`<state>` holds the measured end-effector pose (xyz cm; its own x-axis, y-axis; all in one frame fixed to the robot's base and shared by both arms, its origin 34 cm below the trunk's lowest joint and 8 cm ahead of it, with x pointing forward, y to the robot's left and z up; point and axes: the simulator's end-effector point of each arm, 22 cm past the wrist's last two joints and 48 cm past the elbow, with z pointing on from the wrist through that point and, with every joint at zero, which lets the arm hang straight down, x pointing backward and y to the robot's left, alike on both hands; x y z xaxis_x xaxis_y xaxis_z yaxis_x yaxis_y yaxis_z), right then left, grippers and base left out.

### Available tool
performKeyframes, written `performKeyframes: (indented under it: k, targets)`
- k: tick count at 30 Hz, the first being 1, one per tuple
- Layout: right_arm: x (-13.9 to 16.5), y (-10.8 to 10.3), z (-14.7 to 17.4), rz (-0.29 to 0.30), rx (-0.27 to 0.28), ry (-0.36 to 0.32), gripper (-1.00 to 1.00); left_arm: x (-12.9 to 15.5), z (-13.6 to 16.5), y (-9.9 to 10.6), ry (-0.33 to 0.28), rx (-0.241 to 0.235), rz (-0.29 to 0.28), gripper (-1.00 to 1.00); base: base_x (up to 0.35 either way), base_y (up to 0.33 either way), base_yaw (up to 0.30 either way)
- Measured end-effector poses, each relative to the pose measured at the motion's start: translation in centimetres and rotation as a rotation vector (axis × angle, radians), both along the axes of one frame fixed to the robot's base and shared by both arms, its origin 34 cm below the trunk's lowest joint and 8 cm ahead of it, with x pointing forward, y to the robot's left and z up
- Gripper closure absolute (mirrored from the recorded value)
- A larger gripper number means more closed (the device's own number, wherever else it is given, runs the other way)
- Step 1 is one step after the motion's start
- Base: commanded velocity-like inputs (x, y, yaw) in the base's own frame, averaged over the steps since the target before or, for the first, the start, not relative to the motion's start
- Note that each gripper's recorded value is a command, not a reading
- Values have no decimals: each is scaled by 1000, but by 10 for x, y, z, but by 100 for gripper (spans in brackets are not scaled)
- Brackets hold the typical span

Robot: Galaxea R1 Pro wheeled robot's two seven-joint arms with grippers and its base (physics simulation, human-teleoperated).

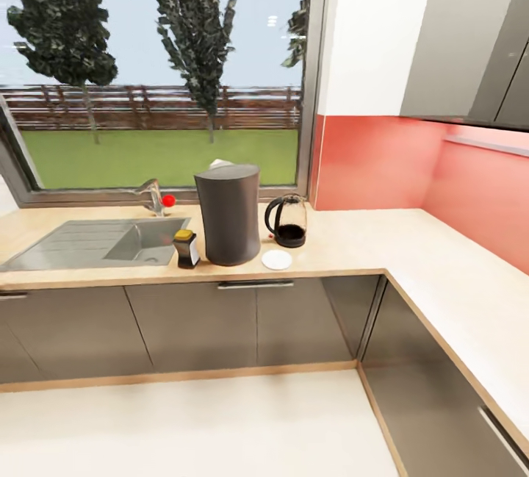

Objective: Set up a coffee station on the kitchen countertop: keep the coffee maker on the countertop, move the bottle of coffee from the kitchen shelf to the counter next to the coffee maker, place a paper coffee filter on top of the coffee maker, put the saucer next to the coffee maker with the coffee cup on the saucer, and place the electric kettle next to the coffee maker.

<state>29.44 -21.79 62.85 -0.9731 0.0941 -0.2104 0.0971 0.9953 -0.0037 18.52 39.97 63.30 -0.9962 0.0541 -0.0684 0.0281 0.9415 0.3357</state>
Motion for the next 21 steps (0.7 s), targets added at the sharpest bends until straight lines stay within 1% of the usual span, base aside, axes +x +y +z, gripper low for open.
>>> performKeyframes:
  k: [5, 6, 8, 11, 14, 18, 21]
  targets:
    - [2, -4, 1, 7, -6, -5, -100, 3, 0, 0, -6, 0, -5, -100, 0, 0, 273]
    - [3, -2, 1, 19, -7, -7, -100, 4, 0, 0, -7, 0, -5, -100, 0, 0, 273]
    - [9, 3, 3, 68, -8, -22, -100, 5, 1, 0, -11, 0, -3, -100, 0, 0, 273]
    - [30, 16, 9, 101, 4, -70, -100, 7, 0, -3, -16, -3, -1, -100, 0, 0, 273]
    - [44, 20, 13, 110, 10, -102, -100, 9, 0, -7, -17, -8, 2, -100, 0, 0, 273]
    - [47, 15, 14, 112, 2, -109, -100, 10, 0, -7, -21, -9, 6, -100, 17, 5, 273]
    - [48, 13, 14, 113, -2, -111, -100, 11, 0, -8, -24, -10, 6, -100, 153, 117, 273]
